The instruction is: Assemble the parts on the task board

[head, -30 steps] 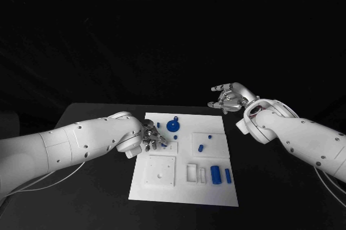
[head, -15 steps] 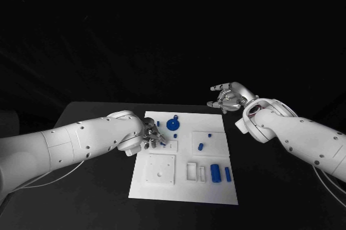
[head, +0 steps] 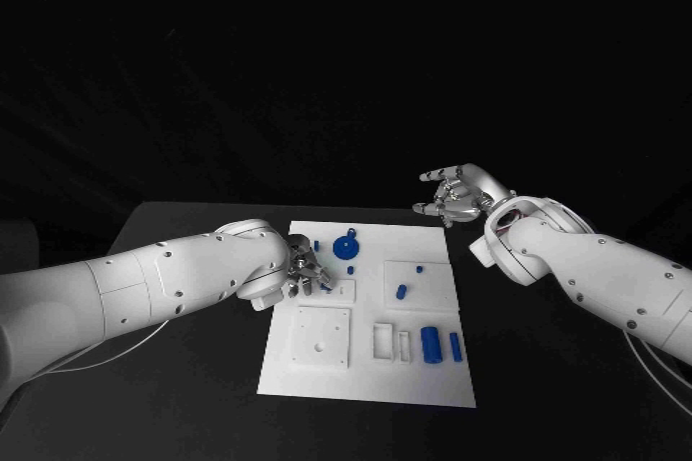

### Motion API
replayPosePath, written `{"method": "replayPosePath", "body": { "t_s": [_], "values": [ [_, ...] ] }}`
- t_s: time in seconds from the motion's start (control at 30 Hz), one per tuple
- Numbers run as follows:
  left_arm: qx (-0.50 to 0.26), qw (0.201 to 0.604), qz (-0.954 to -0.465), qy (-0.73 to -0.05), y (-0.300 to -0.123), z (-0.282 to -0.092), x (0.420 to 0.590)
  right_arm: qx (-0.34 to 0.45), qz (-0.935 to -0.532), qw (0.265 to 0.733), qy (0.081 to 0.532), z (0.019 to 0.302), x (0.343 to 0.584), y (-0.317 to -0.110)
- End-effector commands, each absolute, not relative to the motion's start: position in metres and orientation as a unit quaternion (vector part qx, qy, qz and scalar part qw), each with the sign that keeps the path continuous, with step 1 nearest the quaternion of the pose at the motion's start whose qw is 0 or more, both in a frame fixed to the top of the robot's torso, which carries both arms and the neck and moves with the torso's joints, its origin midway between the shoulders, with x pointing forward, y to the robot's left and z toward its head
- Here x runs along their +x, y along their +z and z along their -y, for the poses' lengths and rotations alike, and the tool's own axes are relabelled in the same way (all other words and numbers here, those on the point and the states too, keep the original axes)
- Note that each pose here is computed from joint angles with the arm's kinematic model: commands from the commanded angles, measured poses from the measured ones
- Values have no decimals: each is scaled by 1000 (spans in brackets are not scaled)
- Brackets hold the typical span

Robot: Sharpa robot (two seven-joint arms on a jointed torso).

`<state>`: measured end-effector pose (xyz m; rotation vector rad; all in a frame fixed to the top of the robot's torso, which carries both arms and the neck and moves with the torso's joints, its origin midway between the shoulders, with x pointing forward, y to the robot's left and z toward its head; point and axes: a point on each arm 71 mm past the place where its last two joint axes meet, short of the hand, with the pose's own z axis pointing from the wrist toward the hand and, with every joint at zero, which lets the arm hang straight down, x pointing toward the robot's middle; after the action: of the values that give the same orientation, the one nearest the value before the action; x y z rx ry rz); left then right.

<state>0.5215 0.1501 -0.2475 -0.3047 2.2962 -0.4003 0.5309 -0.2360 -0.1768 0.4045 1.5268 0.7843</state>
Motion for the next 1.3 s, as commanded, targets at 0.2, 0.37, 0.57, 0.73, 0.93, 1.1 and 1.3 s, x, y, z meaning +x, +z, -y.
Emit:
{"method": "replayPosePath", "body": {
  "t_s": [0.2, 0.37, 0.57, 0.73, 0.93, 1.1, 1.3],
  "values": [
    [-117, 378, -905, -158, -250, -146, 520, 176, -672, 631, 346, 235, 531, -178],
    [-117, 376, -906, -158, -250, -146, 520, 176, -673, 630, 346, 235, 531, -178],
    [-118, 375, -907, -155, -251, -147, 520, 175, -674, 629, 346, 234, 531, -179],
    [-115, 369, -910, -152, -251, -147, 520, 175, -675, 628, 346, 234, 531, -180],
    [-112, 364, -913, -149, -252, -148, 520, 176, -675, 627, 345, 234, 530, -181],
    [-111, 361, -914, -147, -253, -149, 519, 176, -676, 627, 346, 234, 530, -182],
    [-110, 359, -915, -147, -253, -149, 519, 176, -676, 626, 346, 234, 530, -182]
  ]
}}
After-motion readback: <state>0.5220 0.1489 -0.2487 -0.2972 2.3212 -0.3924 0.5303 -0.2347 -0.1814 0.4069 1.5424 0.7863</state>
